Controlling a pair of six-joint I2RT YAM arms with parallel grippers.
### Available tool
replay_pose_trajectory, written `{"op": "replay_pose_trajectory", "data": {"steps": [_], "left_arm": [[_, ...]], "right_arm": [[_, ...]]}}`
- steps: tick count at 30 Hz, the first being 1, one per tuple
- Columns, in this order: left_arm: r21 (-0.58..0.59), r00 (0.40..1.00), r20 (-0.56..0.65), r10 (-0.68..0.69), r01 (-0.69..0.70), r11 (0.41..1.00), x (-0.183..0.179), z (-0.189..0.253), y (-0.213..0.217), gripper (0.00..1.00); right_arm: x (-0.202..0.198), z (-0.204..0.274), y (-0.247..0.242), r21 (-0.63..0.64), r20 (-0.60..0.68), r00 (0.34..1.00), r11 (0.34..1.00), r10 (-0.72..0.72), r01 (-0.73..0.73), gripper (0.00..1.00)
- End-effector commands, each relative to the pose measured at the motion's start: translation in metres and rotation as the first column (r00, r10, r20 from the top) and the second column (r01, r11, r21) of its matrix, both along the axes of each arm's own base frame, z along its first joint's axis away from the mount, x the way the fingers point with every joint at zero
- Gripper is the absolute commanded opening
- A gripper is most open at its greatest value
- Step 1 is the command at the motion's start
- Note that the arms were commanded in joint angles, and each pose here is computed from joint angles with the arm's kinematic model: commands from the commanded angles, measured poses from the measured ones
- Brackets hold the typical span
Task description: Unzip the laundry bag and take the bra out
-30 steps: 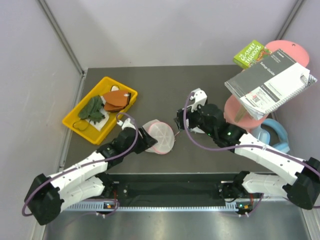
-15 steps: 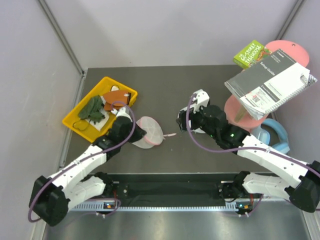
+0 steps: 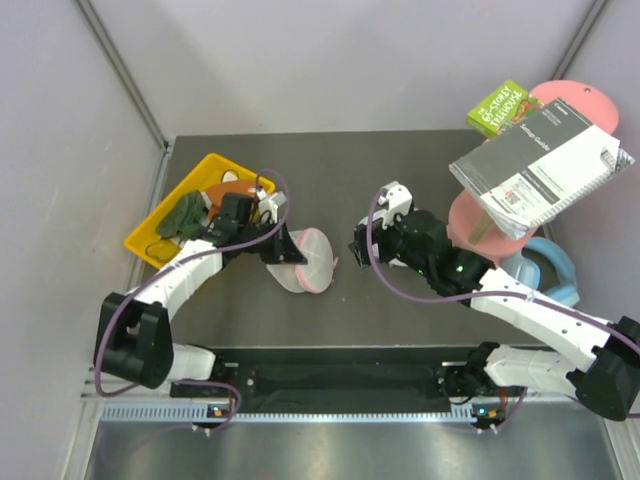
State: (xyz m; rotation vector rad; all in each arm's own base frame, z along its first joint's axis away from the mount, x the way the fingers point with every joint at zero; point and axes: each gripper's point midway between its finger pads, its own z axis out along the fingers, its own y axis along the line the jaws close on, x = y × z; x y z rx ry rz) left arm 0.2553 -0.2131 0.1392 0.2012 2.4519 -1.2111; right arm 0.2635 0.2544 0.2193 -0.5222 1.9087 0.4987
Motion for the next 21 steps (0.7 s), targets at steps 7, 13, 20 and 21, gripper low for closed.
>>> {"op": "replay_pose_trajectory", "data": {"steps": [7,13,20,21], "left_arm": [[-0.01,0.959,0.003,-0.283,0.283,0.959,-0.025,-0.001,-0.004,0.13],[0.253,1.0,-0.023,0.012,-0.006,0.967,0.021,-0.034,0.031,0.7],[0.36,0.947,0.142,0.29,-0.322,0.876,0.042,-0.006,0.07,0.93],[0.35,0.933,0.138,0.334,-0.361,0.864,0.038,-0.006,0.073,0.99]], "right_arm": [[-0.002,0.002,0.004,0.017,-0.004,1.0,1.0,0.011,-0.011,1.0],[-0.003,0.003,0.004,0.019,0.0,1.0,1.0,0.013,-0.013,1.0],[-0.005,-0.01,0.001,0.004,-0.025,1.0,1.0,0.012,-0.012,1.0],[-0.006,-0.013,0.001,0.007,-0.033,0.999,1.0,0.012,-0.012,1.0]]}}
